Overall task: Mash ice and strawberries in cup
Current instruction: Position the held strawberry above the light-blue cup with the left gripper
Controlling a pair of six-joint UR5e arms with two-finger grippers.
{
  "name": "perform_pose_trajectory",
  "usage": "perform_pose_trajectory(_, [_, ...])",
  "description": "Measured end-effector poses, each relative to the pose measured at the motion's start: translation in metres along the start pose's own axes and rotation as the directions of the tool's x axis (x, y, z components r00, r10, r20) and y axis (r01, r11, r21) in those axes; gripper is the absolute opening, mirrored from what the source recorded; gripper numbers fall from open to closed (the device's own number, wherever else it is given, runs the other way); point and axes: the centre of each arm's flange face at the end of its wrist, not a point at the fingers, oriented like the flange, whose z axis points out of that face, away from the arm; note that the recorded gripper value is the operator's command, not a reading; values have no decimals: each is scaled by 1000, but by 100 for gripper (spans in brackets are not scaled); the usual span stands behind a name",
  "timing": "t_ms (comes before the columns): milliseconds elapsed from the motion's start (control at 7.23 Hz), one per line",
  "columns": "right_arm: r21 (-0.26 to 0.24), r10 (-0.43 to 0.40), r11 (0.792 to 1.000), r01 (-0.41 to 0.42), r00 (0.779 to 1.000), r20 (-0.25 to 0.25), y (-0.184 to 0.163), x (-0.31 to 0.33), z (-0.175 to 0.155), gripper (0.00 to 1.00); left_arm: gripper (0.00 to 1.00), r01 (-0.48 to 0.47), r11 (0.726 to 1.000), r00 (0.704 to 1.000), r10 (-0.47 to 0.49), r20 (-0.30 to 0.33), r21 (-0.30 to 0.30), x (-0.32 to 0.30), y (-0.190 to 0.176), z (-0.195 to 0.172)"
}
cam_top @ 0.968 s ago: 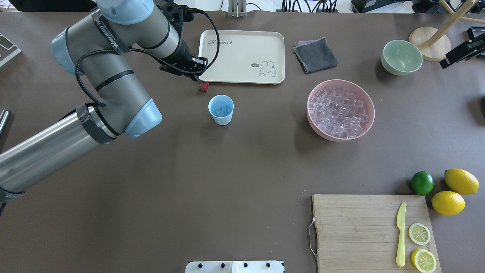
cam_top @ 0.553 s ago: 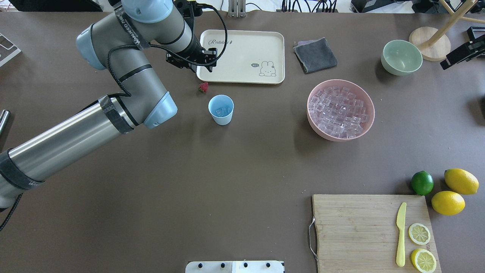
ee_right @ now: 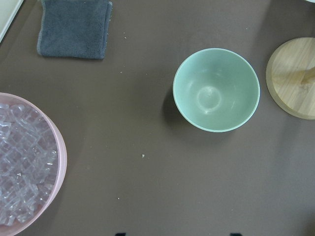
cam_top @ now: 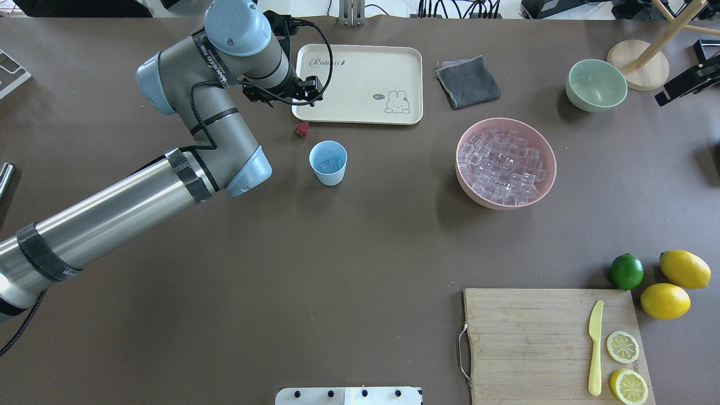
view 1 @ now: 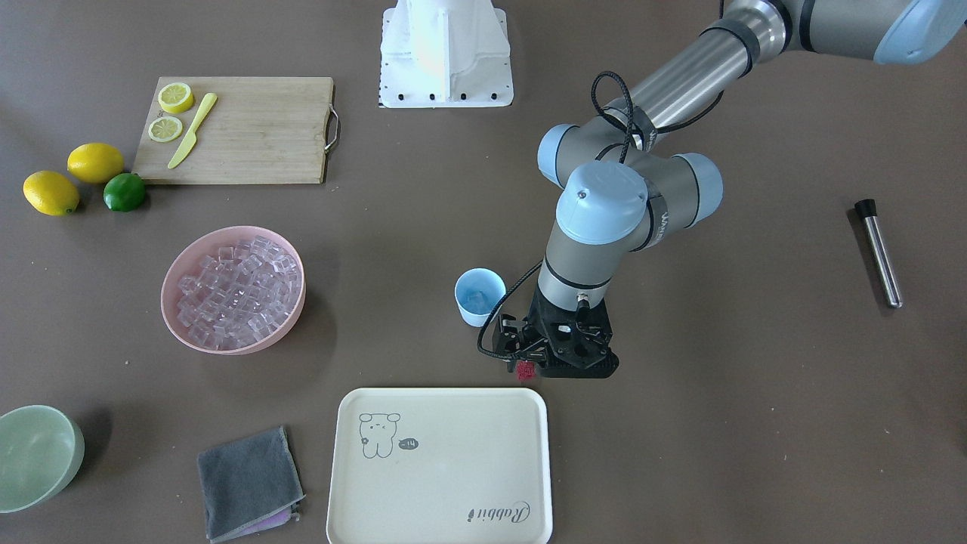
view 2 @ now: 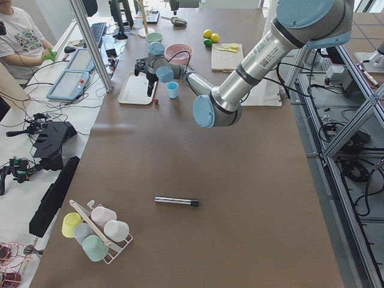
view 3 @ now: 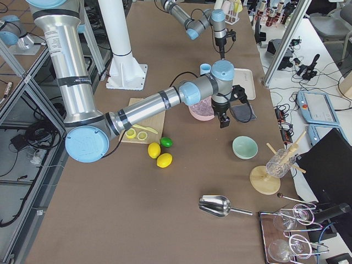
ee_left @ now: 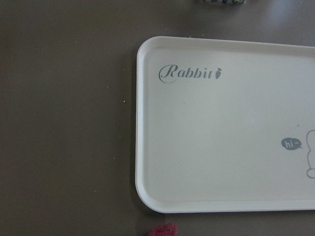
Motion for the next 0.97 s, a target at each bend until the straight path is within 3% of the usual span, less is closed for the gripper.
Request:
perform_pose_trajectory(415, [-2,2,1000,-2,1000,-1,2,1,1,76,90,-35,999,999,35,34,9,13,34,39])
perform_pose_trajectory(691, [-2,2,1000,-2,1000,-2,3,2,1,76,74,-43,999,998,42,49,25,11,40,52])
perform_pose_trajectory(968, [-3,3,1000,-3,1000,-4,3,2,1,76,66,-46,998,998,45,53,33,10,41,58])
